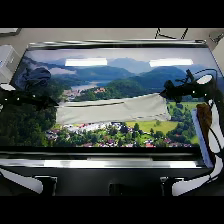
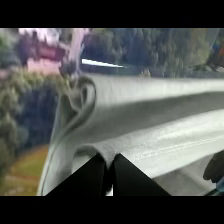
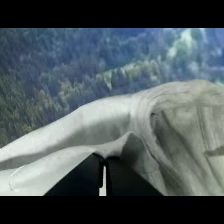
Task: Fold the clothes and pants, and hang the long-sleeved shirts on hangers.
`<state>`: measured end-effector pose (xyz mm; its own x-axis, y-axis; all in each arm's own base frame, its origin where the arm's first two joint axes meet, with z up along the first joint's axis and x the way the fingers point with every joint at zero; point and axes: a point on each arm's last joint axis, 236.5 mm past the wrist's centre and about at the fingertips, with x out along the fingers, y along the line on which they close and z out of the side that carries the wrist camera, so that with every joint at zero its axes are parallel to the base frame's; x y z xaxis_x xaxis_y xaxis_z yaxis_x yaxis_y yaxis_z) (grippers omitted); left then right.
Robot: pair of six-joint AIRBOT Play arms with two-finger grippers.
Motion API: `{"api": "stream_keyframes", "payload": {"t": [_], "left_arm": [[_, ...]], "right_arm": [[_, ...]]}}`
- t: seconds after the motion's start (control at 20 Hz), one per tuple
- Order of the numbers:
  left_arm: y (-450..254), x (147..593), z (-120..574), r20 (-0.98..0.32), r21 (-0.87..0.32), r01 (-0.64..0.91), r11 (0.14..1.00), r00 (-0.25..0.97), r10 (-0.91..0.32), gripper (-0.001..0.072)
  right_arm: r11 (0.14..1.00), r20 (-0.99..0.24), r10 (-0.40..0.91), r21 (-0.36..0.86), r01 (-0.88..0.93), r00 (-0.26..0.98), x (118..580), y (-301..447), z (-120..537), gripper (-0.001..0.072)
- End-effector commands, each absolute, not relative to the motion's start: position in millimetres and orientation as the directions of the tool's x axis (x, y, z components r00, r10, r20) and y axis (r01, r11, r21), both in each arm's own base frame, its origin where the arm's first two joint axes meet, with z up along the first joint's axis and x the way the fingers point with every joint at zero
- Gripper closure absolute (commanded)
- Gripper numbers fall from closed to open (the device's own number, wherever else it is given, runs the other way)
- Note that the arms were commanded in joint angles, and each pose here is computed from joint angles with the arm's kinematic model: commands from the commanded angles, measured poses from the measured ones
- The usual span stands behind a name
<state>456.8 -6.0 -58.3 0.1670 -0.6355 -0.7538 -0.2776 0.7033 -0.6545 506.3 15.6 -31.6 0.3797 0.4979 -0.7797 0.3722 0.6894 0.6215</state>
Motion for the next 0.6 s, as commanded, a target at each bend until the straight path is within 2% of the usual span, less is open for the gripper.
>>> {"api": "stream_keyframes", "payload": {"t": [0.0,0.05,0.1,0.15,0.2,0.25,0.3,0.35,0.55], "left_arm": [[-16,471,-85,-0.752,-0.653,-0.286,0.702,0.134,-0.645,0.0675],[-16,470,-88,-0.751,-0.652,-0.297,0.698,0.128,-0.648,0.0591],[-14,470,-86,-0.75,-0.653,-0.298,0.696,0.129,-0.648,0.0411],[-11,468,-81,-0.746,-0.657,-0.296,0.693,0.123,-0.655,0.0174],[-6,463,-71,-0.738,-0.664,-0.29,0.689,0.107,-0.666,0.0088],[2,459,-61,-0.731,-0.67,-0.288,0.684,0.1,-0.675,0.0088],[13,456,-49,-0.726,-0.676,-0.284,0.679,0.101,-0.68,0.007],[23,453,-38,-0.723,-0.68,-0.283,0.676,0.108,-0.682,0.003],[49,442,6,-0.728,-0.68,-0.303,0.668,0.168,-0.665,0.003]], "right_arm": [[0.636,-0.764,0.555,0.645,0.424,0.33,508,26,-61,0.0663],[0.635,-0.765,0.561,0.643,0.428,0.316,506,28,-63,0.0663],[0.635,-0.763,0.565,0.645,0.426,0.314,505,28,-62,0.0654],[0.635,-0.761,0.565,0.647,0.422,0.317,505,25,-56,0.0556],[0.642,-0.757,0.577,0.653,0.402,0.308,502,22,-46,0.0337],[0.665,-0.754,0.587,0.657,0.355,0.295,496,12,-34,0.0095],[0.684,-0.763,0.584,0.646,0.34,0.276,487,-6,-27,0.0016],[0.681,-0.778,0.572,0.627,0.378,0.26,476,-27,-27,0.0009],[0.669,-0.826,0.557,0.508,0.543,0.086,417,-84,-67,0.0002]]}}
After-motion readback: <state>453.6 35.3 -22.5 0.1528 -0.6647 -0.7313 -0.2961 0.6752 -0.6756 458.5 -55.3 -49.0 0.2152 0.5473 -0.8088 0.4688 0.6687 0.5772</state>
